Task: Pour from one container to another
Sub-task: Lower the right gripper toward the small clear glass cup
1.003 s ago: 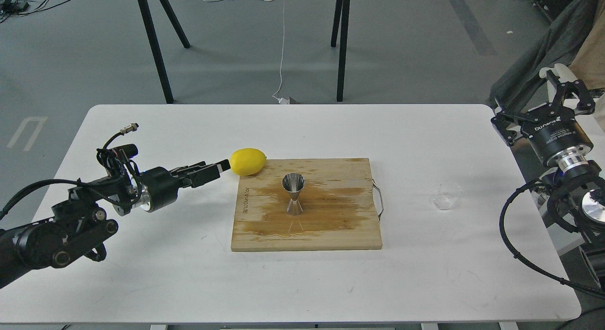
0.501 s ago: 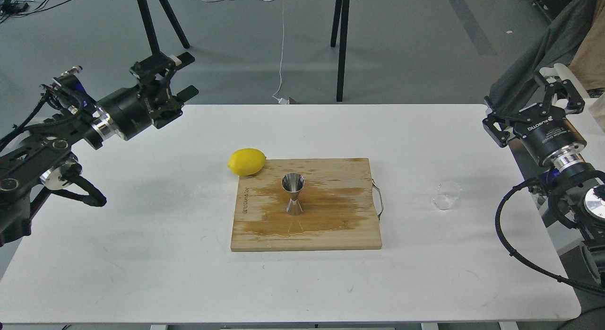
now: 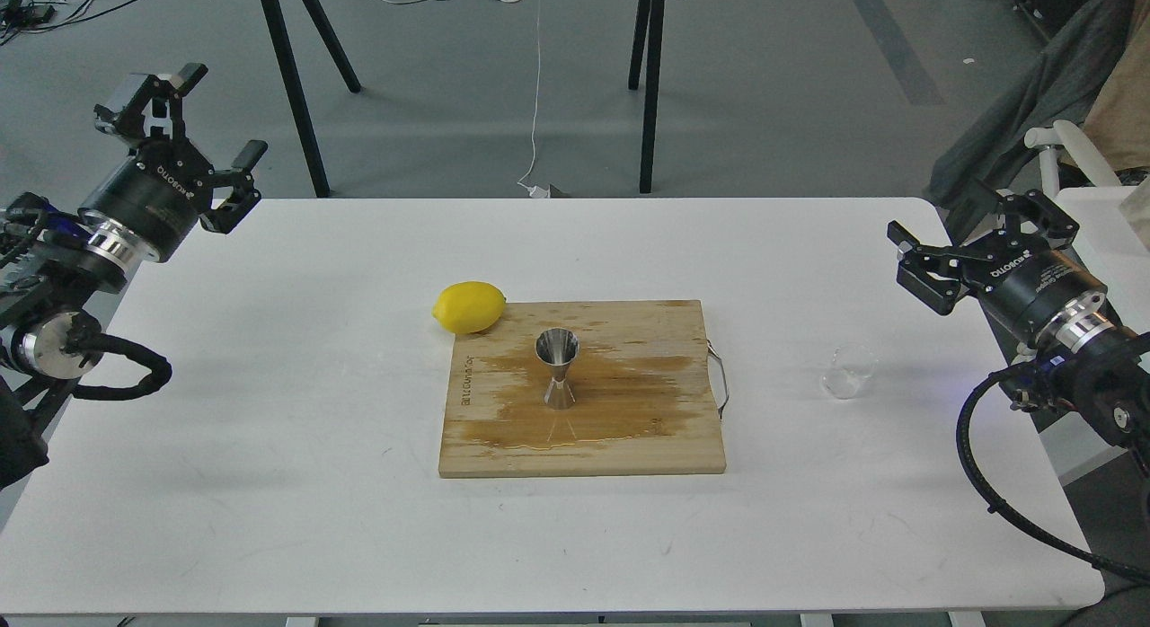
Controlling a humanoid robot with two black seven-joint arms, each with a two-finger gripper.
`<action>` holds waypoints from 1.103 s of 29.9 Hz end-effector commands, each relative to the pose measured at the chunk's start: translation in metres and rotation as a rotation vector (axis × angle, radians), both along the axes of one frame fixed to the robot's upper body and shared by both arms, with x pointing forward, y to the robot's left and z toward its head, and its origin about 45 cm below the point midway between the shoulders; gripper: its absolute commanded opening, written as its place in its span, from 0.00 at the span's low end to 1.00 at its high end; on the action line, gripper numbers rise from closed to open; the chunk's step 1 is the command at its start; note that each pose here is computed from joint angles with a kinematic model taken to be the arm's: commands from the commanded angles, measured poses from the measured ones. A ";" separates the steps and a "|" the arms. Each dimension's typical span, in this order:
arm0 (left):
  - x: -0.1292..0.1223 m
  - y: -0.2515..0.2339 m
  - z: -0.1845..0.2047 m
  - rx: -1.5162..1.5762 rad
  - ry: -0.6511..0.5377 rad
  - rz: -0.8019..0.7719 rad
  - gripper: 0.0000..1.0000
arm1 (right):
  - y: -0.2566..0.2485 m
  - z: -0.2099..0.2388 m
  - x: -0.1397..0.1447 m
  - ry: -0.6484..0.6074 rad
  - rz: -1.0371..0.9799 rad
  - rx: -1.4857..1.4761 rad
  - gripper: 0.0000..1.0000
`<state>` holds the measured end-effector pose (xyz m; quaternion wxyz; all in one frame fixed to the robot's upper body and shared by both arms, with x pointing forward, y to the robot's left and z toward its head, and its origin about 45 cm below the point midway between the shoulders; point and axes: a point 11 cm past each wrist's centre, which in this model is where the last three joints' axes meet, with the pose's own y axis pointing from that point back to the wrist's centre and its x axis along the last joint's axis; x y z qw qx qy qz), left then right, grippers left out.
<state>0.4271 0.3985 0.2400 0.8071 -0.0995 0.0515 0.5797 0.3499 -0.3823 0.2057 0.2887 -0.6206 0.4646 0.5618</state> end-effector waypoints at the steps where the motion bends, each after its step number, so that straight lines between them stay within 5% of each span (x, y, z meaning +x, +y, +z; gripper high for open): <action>1: -0.001 -0.002 -0.003 -0.004 0.004 -0.002 1.00 | 0.001 -0.007 -0.024 0.040 -0.011 0.036 0.98; 12: -0.004 -0.014 -0.017 -0.028 0.027 -0.017 1.00 | -0.022 -0.044 -0.071 -0.002 -0.219 0.147 0.99; 23: -0.006 -0.015 -0.026 -0.028 0.046 -0.014 1.00 | -0.008 -0.118 -0.089 0.210 -0.328 0.231 0.99; 33: -0.006 -0.016 -0.026 -0.031 0.046 -0.016 1.00 | -0.008 -0.126 -0.085 0.322 -0.341 0.229 0.99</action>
